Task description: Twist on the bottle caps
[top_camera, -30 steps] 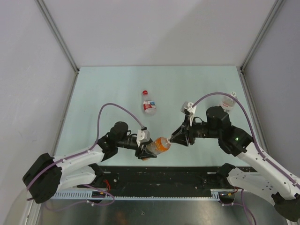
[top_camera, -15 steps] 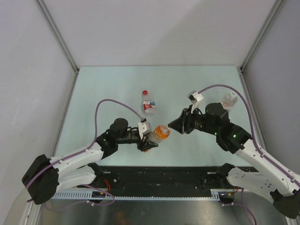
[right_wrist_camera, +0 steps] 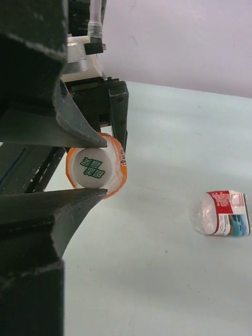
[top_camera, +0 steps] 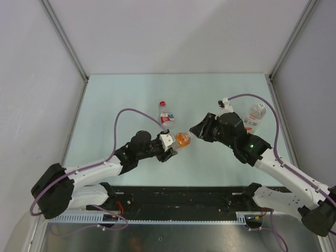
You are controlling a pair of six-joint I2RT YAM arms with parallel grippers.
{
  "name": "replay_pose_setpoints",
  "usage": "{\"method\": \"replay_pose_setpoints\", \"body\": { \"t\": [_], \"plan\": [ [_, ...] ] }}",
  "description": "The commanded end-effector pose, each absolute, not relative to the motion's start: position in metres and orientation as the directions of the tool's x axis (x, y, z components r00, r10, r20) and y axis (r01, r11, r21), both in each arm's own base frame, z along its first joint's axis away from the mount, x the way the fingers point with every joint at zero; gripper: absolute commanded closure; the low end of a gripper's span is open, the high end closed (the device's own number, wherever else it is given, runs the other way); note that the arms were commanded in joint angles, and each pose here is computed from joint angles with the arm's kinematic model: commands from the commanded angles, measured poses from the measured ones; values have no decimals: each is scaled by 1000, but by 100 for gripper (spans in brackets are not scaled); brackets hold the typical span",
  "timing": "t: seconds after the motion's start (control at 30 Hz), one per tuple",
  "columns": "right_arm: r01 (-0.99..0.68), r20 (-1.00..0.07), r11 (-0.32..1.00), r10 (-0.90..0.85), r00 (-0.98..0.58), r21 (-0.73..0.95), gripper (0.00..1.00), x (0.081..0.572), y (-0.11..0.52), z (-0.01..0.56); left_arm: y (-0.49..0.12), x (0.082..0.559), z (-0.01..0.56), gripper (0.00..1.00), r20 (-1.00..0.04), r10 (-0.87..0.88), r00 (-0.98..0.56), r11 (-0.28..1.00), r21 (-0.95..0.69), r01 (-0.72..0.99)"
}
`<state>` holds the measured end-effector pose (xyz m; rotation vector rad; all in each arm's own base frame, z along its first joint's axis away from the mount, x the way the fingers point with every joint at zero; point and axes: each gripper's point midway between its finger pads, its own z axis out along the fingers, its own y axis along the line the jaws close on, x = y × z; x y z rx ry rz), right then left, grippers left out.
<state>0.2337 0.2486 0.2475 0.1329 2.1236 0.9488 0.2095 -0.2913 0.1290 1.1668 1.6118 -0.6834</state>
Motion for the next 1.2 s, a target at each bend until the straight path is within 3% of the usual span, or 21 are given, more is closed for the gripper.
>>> {"method": "replay_pose_setpoints", "body": {
  "t": [0.0,0.33,0.63,0.8,0.97,1.17],
  "plan": [
    [-165,-588,734,365,-722,659,69,225,254,236,-336,215,240,100,-954,84,288,306,300,904],
    [-235,-673,748,354,-650,621,47,231,247,265,-345,216,202,100,-973,127,195,272,223,936],
    [-381,-782,733,327,-530,564,3,224,235,307,-339,221,188,100,-975,155,158,311,200,929],
    [-600,-908,707,146,-393,373,1,205,230,323,-336,208,190,100,-979,124,164,242,190,952],
    [-873,-989,477,-48,-137,98,1,161,240,336,-325,187,186,100,-984,90,152,120,162,980],
    [-955,-998,290,-43,45,-56,1,122,237,341,-313,151,180,100,-992,56,112,-60,108,992]
  ]
}}
